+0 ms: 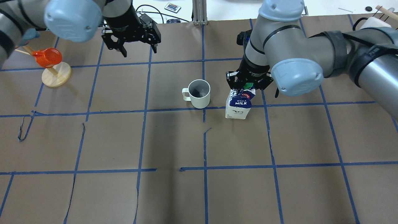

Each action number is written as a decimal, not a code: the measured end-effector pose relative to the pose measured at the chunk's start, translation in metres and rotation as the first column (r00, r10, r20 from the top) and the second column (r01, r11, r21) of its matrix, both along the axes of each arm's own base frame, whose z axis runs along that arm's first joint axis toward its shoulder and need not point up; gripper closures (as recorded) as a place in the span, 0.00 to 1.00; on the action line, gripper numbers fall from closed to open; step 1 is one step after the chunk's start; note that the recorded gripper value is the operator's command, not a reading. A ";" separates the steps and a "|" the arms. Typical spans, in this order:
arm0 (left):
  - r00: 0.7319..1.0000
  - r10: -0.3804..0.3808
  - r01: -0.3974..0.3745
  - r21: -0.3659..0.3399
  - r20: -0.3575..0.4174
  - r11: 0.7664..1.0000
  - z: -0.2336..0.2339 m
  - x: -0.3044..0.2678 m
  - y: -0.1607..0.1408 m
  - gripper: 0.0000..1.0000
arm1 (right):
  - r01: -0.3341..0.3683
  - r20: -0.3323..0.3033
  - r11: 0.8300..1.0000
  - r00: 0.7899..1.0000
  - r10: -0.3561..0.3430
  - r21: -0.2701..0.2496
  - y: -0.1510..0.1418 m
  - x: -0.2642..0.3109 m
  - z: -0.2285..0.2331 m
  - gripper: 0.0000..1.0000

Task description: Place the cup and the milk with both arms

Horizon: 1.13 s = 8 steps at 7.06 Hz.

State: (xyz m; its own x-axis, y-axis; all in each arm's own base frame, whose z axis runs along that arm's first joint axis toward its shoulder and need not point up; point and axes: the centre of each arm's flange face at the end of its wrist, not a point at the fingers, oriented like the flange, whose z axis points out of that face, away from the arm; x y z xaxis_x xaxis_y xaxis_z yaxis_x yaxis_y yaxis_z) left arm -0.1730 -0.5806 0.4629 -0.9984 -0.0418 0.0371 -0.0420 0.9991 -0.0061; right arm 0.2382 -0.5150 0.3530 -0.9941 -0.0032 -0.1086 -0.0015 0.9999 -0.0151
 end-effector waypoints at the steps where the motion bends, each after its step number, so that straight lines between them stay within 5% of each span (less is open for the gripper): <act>1: 0.999 -0.038 0.037 0.050 0.005 0.998 0.024 0.016 0.028 0.00 | -0.007 0.004 1.000 1.000 0.007 -0.020 -0.006 0.012 -0.006 0.63; 3: 1.000 -0.018 0.018 0.094 -0.002 0.995 0.042 0.052 0.063 0.00 | -0.022 0.008 0.999 1.000 0.022 -0.045 -0.032 0.027 -0.007 0.60; 5: 1.000 -0.002 0.002 0.056 -0.001 0.998 0.049 0.065 0.075 0.00 | -0.039 0.013 0.998 0.999 0.040 -0.050 -0.049 0.033 -0.011 0.55; 6: 1.000 -0.002 0.002 0.035 0.001 0.999 0.052 0.065 0.076 0.00 | -0.045 0.018 0.998 0.999 0.046 -0.048 -0.052 0.035 -0.016 0.45; 8: 1.000 -0.004 0.004 0.010 0.004 1.000 0.058 0.064 0.078 0.00 | -0.048 0.021 0.998 0.999 0.049 -0.044 -0.054 0.037 -0.021 0.00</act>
